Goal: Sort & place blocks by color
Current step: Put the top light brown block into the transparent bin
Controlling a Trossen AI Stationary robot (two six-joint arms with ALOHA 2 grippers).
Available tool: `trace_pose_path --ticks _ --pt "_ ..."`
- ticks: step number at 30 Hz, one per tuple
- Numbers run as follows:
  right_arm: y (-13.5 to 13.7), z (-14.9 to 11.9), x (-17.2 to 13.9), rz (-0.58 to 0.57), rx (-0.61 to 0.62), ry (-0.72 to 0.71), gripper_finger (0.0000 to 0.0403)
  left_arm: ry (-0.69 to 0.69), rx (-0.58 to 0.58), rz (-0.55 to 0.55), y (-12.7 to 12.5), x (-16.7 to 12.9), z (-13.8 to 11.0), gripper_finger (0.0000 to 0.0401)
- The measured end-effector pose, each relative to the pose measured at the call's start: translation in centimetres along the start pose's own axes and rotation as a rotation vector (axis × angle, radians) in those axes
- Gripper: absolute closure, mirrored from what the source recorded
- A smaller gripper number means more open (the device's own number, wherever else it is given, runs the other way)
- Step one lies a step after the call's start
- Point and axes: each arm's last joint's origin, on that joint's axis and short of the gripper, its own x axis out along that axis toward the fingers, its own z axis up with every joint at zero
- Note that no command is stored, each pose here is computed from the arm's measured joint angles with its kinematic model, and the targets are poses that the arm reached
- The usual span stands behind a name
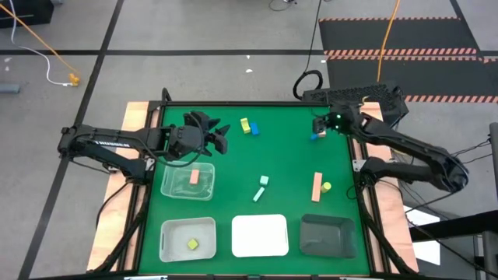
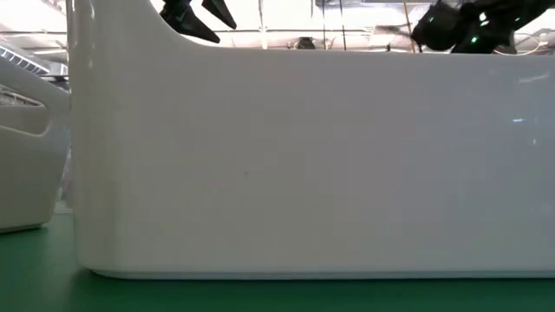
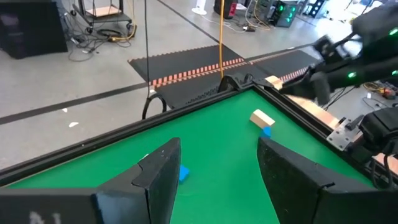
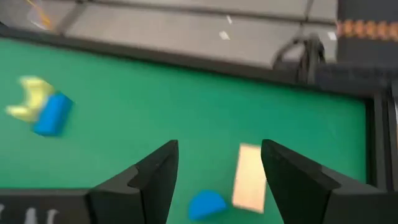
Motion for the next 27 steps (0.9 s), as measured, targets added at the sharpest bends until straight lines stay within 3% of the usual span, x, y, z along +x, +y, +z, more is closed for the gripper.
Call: trace_pose_path --ticks 4,11,20,27 --pt "0.1 -0.7 1.9 -0.114 -0.006 0.079 0.018 0.0 -0.008 0.0 0.0 0.0 0.0 0.0187" --pt "-0.1 -1.6 5.0 -0.21 0.012 0.204 0.018 0.0 -0.018 0.0 0.0 0.0 0.0 0.0187" --pt "-0.6 -2.4 8.1 -0.231 0.049 0.326 0.018 0.0 -0.033 0.0 0.0 0.0 0.0 0.0187" --pt "-0.8 -2.6 9.8 -0.243 0.033 0.334 0.0187 0.0 -0.029 0.0 0.0 0.0 0.0 0.0187"
